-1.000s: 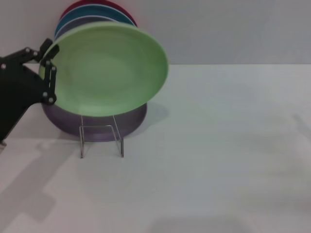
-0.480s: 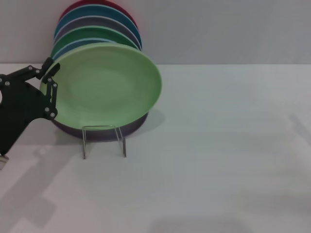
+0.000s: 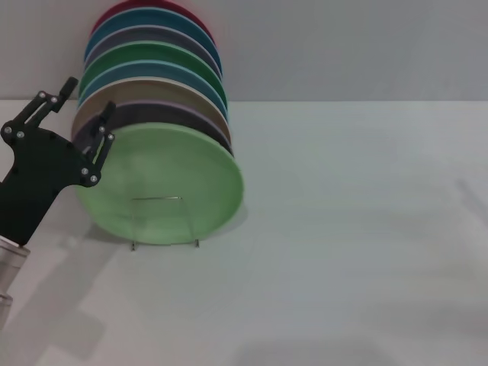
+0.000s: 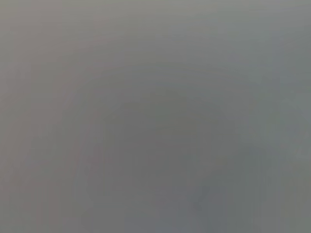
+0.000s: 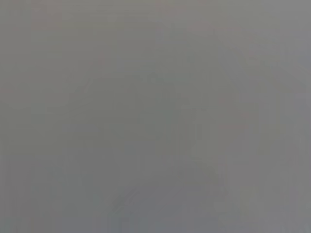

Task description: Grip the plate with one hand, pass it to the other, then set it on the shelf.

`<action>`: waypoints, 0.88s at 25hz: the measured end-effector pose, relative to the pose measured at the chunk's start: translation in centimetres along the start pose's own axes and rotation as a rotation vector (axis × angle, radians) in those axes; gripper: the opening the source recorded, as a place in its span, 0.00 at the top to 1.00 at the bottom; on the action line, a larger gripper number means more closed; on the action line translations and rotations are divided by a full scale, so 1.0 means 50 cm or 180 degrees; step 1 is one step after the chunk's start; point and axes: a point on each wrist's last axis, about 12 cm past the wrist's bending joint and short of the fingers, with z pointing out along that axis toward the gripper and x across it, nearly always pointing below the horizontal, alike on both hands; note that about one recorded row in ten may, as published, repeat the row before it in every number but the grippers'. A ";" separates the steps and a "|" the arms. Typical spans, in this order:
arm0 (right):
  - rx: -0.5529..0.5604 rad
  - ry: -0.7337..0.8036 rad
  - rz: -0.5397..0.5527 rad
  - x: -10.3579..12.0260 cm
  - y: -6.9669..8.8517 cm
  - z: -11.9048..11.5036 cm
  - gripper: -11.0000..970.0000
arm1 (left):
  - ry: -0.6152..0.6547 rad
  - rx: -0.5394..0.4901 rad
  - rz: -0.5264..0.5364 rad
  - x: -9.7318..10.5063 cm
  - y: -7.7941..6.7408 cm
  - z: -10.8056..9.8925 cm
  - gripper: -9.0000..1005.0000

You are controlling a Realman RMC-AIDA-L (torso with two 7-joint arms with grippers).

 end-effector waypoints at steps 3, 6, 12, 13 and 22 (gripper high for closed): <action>0.0000 0.0000 -0.0003 0.000 0.000 0.000 0.14 | -0.0029 -0.0121 0.0002 -0.005 0.003 -0.002 0.68; 0.0012 -0.0005 -0.0024 0.000 0.000 -0.002 0.14 | -0.0048 -0.0540 -0.0096 -0.013 0.025 -0.008 0.59; 0.0078 -0.0008 -0.0256 0.011 0.002 -0.009 0.14 | 0.0145 -0.1466 -0.0697 0.010 0.096 -0.041 0.35; 0.0110 -0.0007 -0.0310 0.016 0.003 -0.011 0.14 | 0.0201 -0.1554 -0.0840 0.018 0.102 -0.047 0.30; 0.0382 -0.0165 -0.1048 0.071 0.032 -0.025 0.14 | 0.0717 -0.2146 -0.1482 0.067 0.117 -0.098 0.20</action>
